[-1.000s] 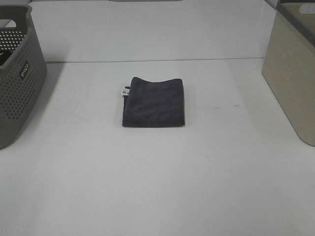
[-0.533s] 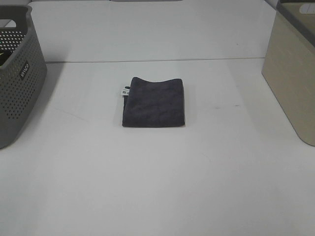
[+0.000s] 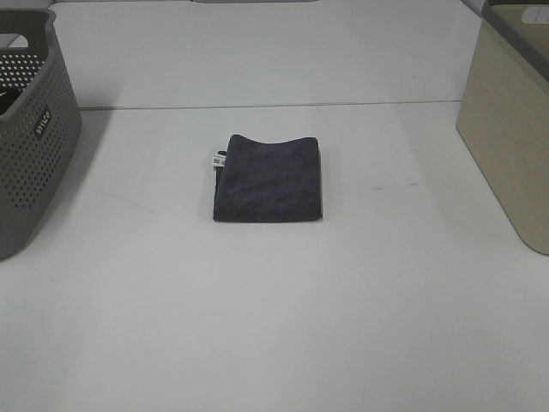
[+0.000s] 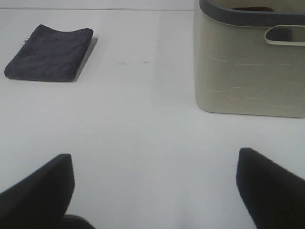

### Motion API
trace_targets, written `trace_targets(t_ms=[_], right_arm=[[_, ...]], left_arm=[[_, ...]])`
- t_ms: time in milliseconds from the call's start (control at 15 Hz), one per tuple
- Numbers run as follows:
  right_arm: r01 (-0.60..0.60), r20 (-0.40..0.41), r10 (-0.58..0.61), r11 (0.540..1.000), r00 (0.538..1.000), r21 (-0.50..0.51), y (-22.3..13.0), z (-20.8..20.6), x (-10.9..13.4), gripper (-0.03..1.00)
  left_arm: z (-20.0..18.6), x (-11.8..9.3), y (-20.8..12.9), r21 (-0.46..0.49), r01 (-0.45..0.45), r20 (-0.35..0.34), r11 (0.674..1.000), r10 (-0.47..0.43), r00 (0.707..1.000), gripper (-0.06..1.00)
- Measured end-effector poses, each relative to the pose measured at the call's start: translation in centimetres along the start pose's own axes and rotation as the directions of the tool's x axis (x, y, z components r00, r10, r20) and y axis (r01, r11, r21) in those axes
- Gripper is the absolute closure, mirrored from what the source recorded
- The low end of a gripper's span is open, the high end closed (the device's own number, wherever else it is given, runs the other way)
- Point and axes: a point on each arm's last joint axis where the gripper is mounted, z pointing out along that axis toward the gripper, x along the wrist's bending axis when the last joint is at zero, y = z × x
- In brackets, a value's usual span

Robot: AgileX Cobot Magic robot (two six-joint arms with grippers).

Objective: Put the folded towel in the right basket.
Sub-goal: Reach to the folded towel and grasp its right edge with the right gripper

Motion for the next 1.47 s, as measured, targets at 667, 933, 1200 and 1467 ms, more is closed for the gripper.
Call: trace_targets(t_ms=[667, 933, 1200, 1467], right_arm=[[0.000, 0.000, 0.000, 1.000, 1.000, 0.000, 0.00, 0.00, 0.00, 0.11], [0.000, 0.000, 0.000, 1.000, 1.000, 0.000, 0.00, 0.00, 0.00, 0.11], [0.000, 0.000, 0.000, 1.000, 1.000, 0.000, 0.00, 0.00, 0.00, 0.11], [0.000, 0.000, 0.000, 1.000, 1.000, 0.000, 0.00, 0.00, 0.00, 0.11]], left_arm=[[0.00, 0.00, 0.00, 0.000, 0.000, 0.000, 1.000, 0.000, 1.000, -0.04], [0.00, 0.00, 0.00, 0.000, 0.000, 0.000, 1.000, 0.000, 1.000, -0.04], [0.00, 0.00, 0.00, 0.000, 0.000, 0.000, 1.000, 0.000, 1.000, -0.04], [0.00, 0.00, 0.00, 0.000, 0.000, 0.000, 1.000, 0.000, 1.000, -0.04]])
